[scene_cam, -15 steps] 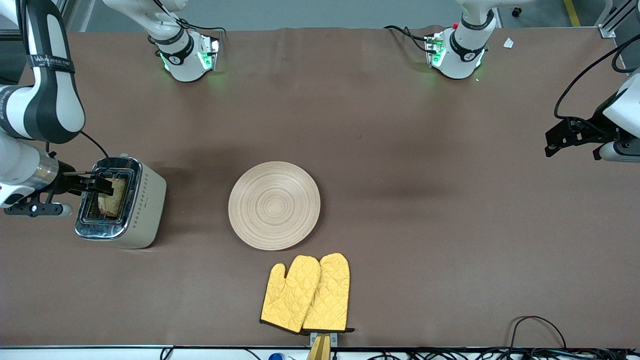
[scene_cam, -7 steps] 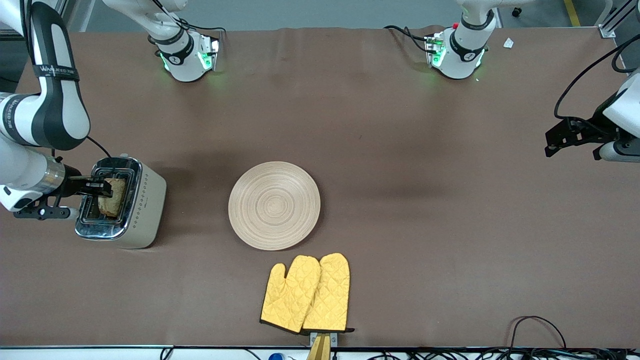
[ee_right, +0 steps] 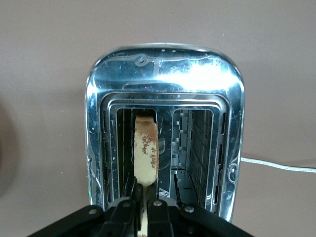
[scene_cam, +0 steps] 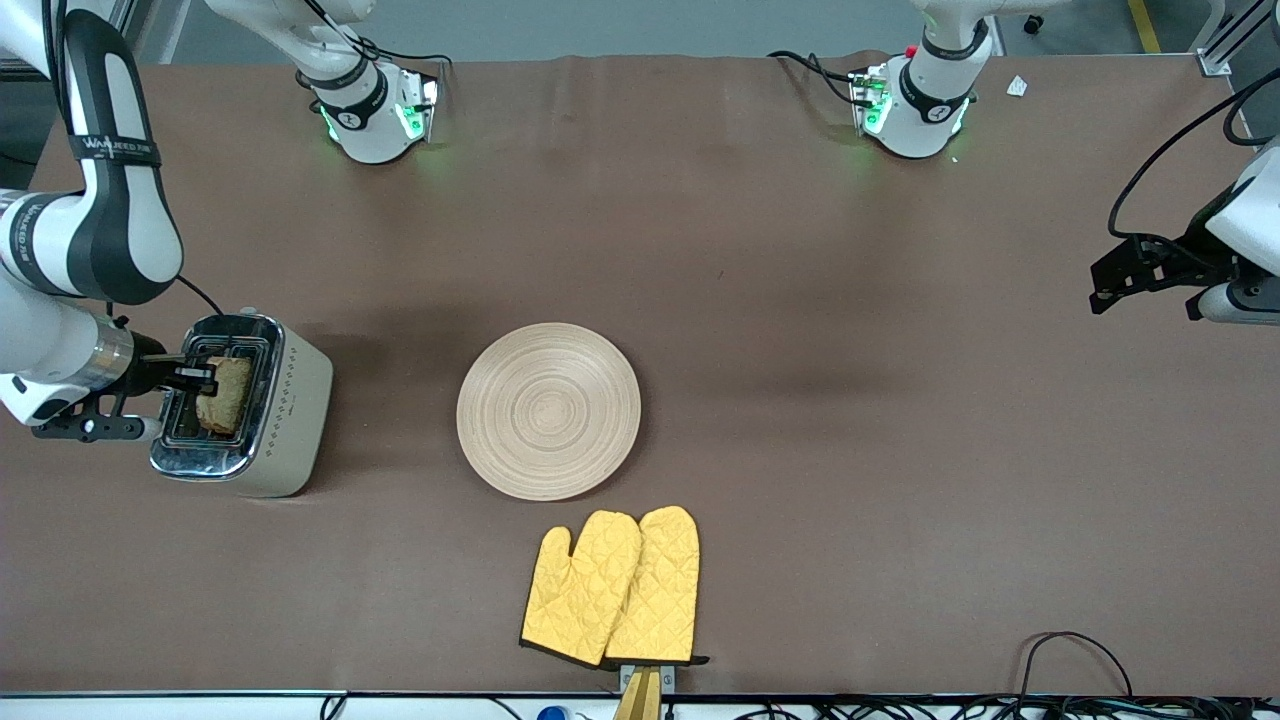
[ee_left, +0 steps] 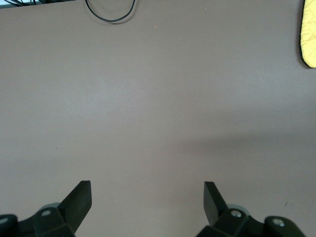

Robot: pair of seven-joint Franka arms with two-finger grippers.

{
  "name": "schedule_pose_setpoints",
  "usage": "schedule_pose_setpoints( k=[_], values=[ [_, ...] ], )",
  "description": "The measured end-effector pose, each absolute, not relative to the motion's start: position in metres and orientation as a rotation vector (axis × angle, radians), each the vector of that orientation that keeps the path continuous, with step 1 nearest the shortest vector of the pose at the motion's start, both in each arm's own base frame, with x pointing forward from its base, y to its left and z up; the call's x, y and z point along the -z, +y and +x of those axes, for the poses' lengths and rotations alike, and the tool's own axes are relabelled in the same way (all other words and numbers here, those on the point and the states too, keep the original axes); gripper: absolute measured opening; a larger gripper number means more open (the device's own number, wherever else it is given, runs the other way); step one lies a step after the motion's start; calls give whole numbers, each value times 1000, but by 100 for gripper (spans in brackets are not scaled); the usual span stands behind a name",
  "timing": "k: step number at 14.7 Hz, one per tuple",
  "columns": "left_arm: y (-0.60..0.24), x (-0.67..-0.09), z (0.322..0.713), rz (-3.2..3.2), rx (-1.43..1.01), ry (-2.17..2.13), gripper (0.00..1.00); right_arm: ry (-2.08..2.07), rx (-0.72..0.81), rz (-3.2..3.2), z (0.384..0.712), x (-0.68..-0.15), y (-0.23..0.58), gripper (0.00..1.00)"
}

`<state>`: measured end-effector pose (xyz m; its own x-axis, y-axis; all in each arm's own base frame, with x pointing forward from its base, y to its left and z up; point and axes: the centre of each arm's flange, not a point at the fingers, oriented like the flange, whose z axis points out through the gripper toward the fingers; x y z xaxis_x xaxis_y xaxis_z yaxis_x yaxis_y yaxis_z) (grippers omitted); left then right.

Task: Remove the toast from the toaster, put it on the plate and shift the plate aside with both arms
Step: 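Close the right gripper on the toast slice, then lift the toast up out of the toaster with the right gripper, then carry the toast over the wooden plate and lower it onto it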

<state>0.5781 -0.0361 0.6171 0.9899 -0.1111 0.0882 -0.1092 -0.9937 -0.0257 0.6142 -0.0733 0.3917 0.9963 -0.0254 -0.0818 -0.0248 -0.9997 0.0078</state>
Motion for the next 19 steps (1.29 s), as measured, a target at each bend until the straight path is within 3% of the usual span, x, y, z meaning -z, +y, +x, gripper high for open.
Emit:
schedule_pose_setpoints(
  k=[7, 11, 15, 19],
  values=[
    [-36, -617, 578, -3113, 140, 172, 100, -81, 197, 3135, 623, -481, -58, 6],
    [-36, -617, 578, -3113, 140, 172, 100, -27, 152, 3134, 623, -538, -4, 6],
    [-36, -617, 578, -3113, 140, 172, 100, -73, 141, 3137, 620, -540, 85, 6],
    [-36, -617, 578, -3113, 140, 172, 100, -217, 132, 3213, 613, -510, 207, 6]
  ],
)
